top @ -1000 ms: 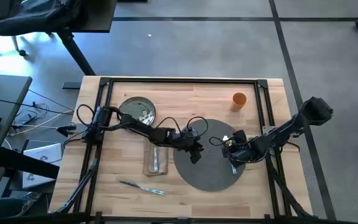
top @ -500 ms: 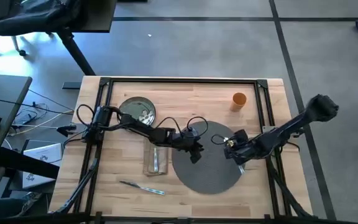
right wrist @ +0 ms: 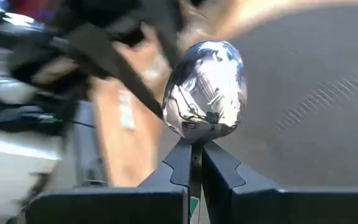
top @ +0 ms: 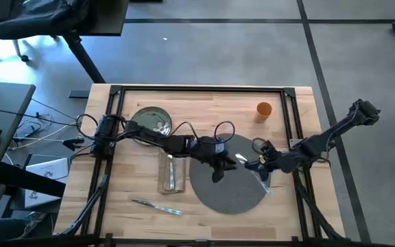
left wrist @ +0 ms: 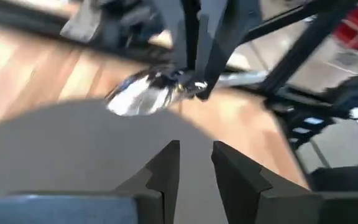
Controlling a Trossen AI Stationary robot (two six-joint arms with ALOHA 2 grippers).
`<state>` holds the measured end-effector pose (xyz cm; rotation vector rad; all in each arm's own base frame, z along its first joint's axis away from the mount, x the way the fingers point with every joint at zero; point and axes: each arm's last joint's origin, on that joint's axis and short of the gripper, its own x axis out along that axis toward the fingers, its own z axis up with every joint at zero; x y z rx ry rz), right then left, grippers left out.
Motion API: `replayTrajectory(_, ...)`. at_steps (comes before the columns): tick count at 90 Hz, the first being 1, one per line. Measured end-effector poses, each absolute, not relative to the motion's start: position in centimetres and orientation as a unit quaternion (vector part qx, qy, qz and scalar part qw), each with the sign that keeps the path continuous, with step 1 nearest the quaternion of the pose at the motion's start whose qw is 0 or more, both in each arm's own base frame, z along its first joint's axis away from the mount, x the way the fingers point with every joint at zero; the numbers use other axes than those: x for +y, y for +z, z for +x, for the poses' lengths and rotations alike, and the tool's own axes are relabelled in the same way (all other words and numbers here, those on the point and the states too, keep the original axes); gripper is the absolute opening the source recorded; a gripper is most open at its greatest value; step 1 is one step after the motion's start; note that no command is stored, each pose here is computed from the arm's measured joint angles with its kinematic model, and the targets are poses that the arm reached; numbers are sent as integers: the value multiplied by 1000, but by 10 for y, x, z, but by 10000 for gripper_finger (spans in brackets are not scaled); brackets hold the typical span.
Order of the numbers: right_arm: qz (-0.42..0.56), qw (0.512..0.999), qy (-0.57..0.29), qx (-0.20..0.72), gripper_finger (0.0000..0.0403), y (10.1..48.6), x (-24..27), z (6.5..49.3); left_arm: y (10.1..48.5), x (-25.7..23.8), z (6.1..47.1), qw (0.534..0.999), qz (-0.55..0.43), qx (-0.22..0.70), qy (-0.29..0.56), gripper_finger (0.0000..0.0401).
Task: Set table place
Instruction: Put the blue spoon on the gray placemat
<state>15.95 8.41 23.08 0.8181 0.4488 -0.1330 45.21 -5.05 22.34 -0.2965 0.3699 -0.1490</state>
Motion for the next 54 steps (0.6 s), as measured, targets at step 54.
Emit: replayTrajectory(54, 361, 919, 91, 130, 0, 262, 93, 158, 302, -75, 417, 989, 82, 90, -79, 154)
